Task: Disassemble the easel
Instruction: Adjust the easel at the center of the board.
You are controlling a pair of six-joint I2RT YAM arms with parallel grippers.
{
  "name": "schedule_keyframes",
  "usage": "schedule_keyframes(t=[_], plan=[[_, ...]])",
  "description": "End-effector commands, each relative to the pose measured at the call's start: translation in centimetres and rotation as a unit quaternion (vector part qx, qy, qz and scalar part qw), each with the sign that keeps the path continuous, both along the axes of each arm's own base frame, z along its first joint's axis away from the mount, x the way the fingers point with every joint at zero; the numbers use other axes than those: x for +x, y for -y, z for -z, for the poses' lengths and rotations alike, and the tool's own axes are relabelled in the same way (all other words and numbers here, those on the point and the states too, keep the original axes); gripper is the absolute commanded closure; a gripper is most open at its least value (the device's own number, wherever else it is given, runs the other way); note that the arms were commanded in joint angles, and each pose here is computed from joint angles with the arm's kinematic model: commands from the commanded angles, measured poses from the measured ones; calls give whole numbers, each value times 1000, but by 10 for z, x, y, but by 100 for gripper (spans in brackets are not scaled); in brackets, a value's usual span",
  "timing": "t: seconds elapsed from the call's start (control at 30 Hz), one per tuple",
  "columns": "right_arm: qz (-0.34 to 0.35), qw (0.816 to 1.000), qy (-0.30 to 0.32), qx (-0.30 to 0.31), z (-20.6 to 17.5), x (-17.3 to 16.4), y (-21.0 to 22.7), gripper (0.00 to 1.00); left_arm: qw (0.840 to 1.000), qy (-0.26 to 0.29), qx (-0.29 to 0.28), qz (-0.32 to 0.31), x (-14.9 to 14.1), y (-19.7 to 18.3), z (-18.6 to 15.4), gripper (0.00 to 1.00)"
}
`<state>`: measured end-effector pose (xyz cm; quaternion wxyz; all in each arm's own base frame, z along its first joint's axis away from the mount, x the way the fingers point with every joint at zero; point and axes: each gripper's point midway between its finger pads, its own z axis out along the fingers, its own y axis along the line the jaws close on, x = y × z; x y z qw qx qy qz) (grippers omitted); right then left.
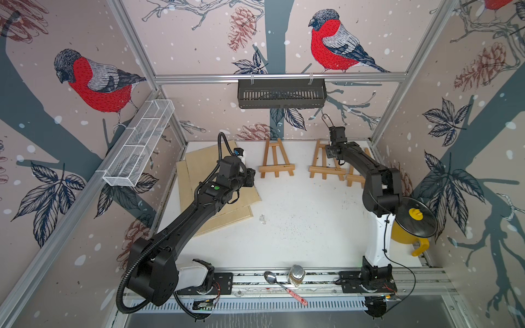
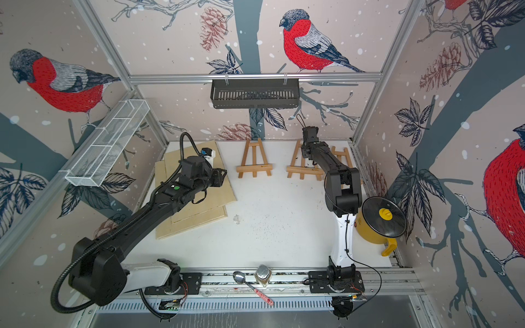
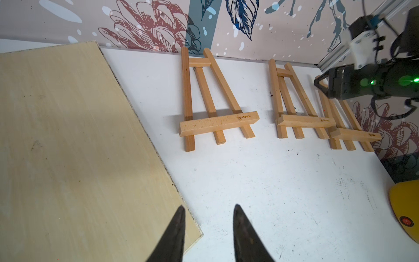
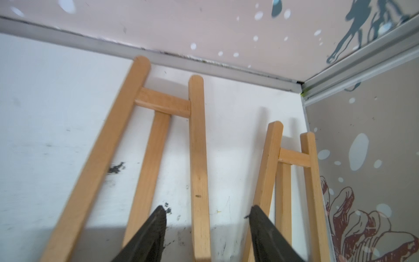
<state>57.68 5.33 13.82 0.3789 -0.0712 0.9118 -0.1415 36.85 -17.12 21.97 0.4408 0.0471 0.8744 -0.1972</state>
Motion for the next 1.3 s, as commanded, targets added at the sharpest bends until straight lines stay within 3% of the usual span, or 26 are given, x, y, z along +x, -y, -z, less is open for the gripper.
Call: schedule_keyframes(t=[0.0, 0.3, 0.47, 0.8, 1.27], plan=[[-23, 999, 19, 28, -18, -7, -26, 40, 999, 14, -1, -33, 3, -11, -11, 65], [-144, 982, -30, 119, 8, -36, -153, 40, 997, 37, 7, -74, -1, -29, -24, 66], [-177, 972, -43, 149, 21, -33, -195, 40, 996, 52, 8, -77, -7, -34, -29, 66], [-197, 962, -67, 177, 53, -18, -236, 40, 994, 65, 15, -82, -14, -41, -28, 65], [-168, 970, -72, 162, 88, -4, -234, 40, 994, 62, 28, -90, -15, -46, -24, 65]])
